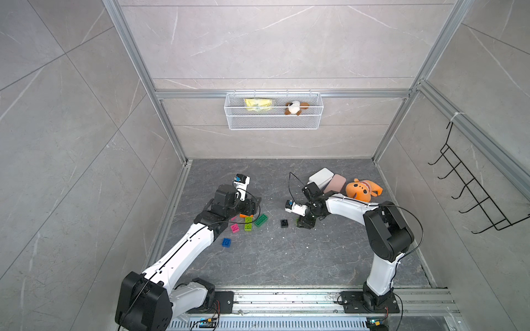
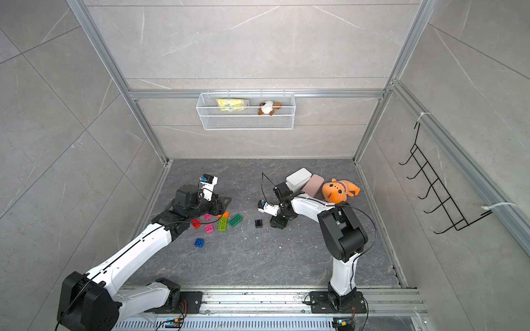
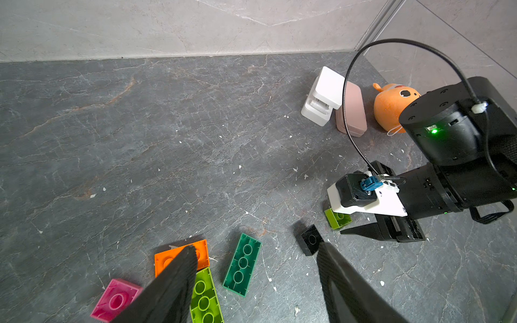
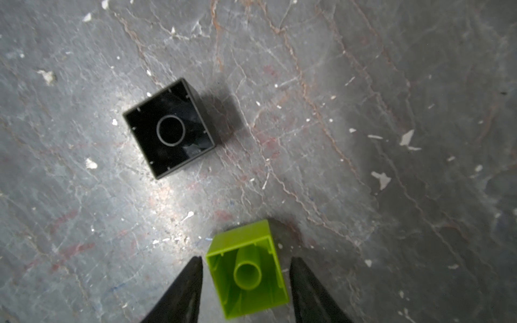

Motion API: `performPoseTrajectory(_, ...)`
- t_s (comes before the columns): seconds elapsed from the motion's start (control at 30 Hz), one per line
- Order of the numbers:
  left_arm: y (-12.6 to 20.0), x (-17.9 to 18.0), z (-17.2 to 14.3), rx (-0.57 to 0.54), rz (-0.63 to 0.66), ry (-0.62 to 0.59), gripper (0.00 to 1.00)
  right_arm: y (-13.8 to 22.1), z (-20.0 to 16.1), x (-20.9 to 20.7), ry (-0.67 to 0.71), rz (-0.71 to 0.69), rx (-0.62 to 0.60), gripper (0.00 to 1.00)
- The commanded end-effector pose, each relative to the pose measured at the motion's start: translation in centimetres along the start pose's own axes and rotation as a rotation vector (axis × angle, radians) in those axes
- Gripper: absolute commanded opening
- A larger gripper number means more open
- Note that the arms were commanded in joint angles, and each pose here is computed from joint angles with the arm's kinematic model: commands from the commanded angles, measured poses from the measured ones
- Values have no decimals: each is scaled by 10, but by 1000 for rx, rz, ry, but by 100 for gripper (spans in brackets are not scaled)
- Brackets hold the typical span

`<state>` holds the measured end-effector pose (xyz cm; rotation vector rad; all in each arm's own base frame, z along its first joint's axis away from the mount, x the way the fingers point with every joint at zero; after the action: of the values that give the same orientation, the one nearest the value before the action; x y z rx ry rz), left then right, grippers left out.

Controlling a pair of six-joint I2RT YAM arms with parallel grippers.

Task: Assemble a carrot with lego
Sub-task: Adjust the lego brick at the center of the board, then assemble the lego brick with the lego brick.

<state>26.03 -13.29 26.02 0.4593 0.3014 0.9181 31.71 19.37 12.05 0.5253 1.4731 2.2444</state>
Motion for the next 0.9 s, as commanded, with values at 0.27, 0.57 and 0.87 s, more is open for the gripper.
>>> performPoseTrajectory(0.27, 6, -1, 2, -6, 7, -43, 72, 6, 7, 4, 33, 16, -22, 33)
performPoseTrajectory(0.57, 17, -17, -36, 80, -182, -261, 77, 52, 22, 32, 161, 34, -143, 30)
performPoseTrajectory(0.87, 16, -17, -62, 166, -211, -395, 81, 38, 43, 42, 267, 85, -90, 30)
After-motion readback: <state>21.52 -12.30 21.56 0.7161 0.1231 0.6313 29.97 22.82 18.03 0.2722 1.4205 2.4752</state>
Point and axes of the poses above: each gripper's point midway between its finger pads, its own y axis back along the fingers, its own x axis along the line the jaws close on, z = x × y, the point moved 10 cm from there along y, back along the fingers, and after that the axes turned 13 degrees about -y, right-handed, at the moved point
